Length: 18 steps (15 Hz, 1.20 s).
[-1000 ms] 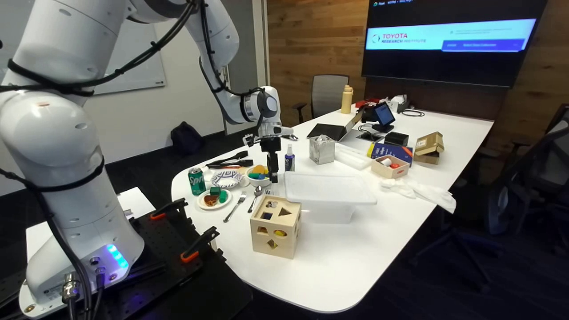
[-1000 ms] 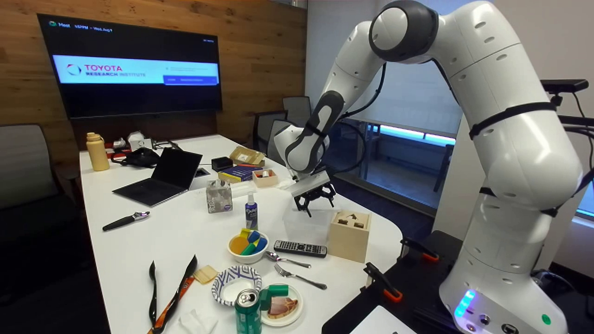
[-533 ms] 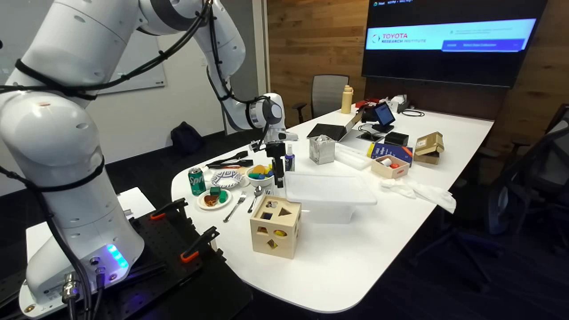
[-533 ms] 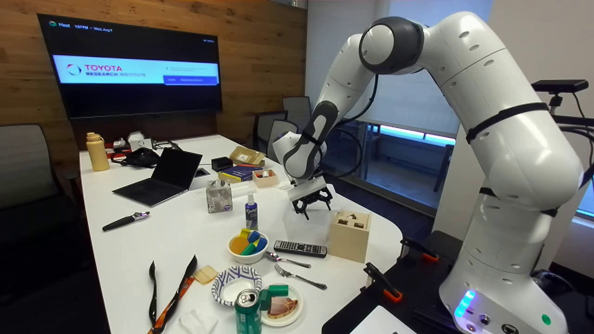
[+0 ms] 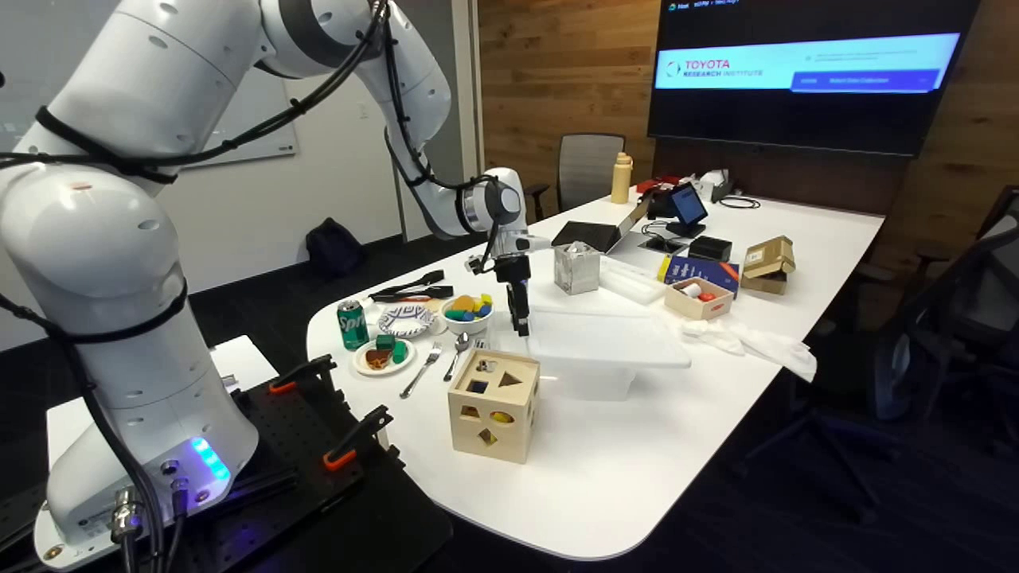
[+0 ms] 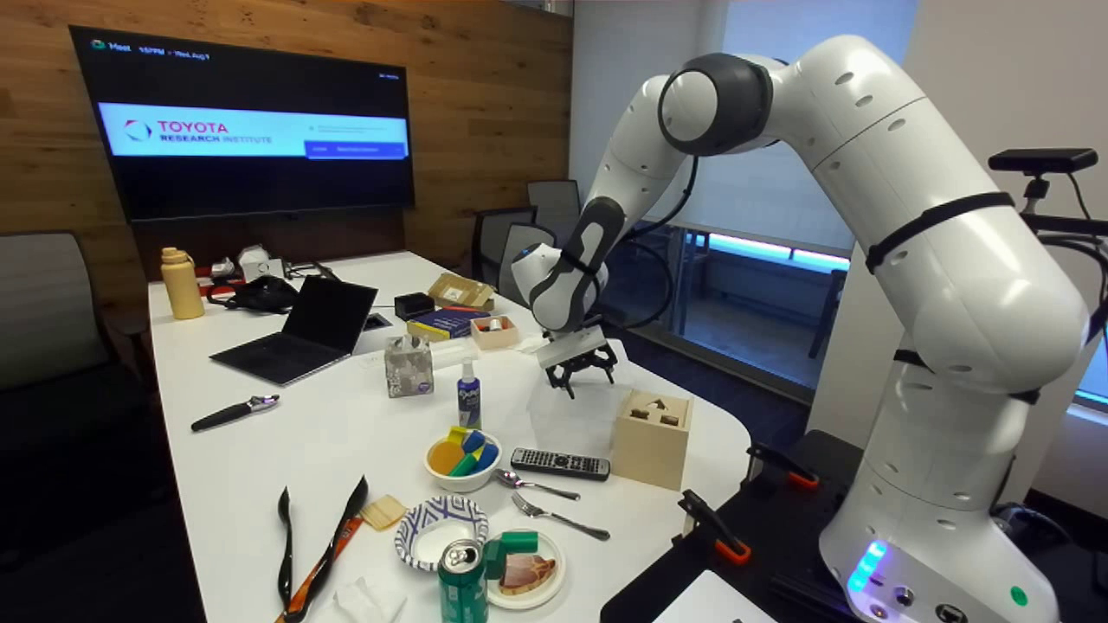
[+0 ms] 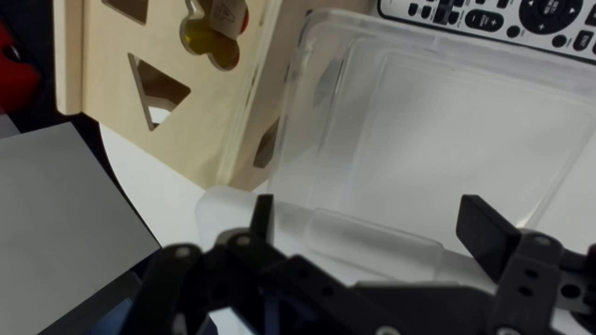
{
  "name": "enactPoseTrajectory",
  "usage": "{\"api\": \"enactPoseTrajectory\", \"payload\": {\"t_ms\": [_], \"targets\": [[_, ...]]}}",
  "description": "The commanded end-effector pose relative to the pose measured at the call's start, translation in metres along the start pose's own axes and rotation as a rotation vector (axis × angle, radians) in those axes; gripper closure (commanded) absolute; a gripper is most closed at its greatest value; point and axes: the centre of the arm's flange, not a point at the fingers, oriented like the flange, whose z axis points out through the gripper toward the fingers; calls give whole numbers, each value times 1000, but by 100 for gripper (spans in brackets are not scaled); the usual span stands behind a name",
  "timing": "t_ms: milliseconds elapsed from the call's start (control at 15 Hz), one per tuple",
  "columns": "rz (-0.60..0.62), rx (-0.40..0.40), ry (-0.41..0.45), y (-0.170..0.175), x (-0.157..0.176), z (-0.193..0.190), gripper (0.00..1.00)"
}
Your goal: Remove the white lid from the clear container.
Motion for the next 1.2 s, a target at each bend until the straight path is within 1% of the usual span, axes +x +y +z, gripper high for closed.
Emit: {"api": "enactPoseTrajectory", "payload": {"t_ms": [0,667,933,1133], "targets": [[-5,16,16,-2,18,-3,0],[-26,14,55,-1,68,-5,0],[-38,17,48,2,84,3,0],[-46,30,38,4,88,6,0]]}}
